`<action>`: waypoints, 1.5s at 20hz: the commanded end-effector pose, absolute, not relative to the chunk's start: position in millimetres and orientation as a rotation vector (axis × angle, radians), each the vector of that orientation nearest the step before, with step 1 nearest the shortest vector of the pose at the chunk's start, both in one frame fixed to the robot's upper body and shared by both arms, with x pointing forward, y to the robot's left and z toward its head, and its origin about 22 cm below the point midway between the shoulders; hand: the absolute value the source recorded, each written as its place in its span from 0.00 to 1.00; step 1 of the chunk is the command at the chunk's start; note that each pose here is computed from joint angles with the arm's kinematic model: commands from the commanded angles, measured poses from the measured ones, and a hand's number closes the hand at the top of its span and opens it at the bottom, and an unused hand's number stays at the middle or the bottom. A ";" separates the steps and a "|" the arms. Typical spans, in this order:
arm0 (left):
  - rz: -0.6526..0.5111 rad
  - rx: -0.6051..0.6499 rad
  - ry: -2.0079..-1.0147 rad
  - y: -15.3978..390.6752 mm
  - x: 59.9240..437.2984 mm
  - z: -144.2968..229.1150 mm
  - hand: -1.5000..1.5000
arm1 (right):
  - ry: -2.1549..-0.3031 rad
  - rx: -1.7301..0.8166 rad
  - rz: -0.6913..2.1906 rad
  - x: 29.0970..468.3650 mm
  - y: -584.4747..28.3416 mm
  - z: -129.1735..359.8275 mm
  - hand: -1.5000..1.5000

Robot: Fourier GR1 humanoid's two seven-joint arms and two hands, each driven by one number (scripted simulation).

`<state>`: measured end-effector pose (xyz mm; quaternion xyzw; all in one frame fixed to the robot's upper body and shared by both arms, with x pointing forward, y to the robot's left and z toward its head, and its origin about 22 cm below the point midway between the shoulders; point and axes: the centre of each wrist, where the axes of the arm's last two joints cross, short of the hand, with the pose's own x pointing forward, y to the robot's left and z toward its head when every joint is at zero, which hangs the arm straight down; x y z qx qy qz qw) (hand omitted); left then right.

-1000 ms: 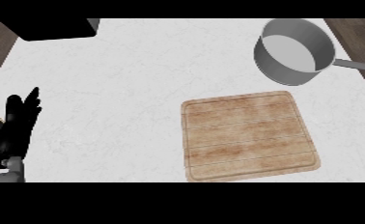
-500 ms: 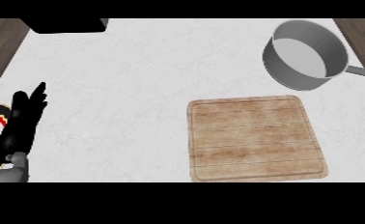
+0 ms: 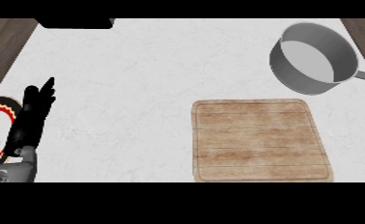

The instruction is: Pick the sweet potato from the cutting board and place it in the pot

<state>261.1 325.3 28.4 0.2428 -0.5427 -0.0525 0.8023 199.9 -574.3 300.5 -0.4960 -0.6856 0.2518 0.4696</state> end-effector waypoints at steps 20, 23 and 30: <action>-0.117 0.500 -1.165 331.4 272.4 32.1 0.50 | -1.361 -0.801 0.704 353.6 -477.8 205.1 0.00; -0.106 0.512 -1.169 323.5 270.5 31.0 0.50 | -1.417 -0.742 0.644 365.9 -458.3 178.6 0.00; -0.109 0.501 -1.163 335.0 271.3 23.3 0.50 | -1.608 -0.580 0.262 373.5 -466.8 180.3 0.00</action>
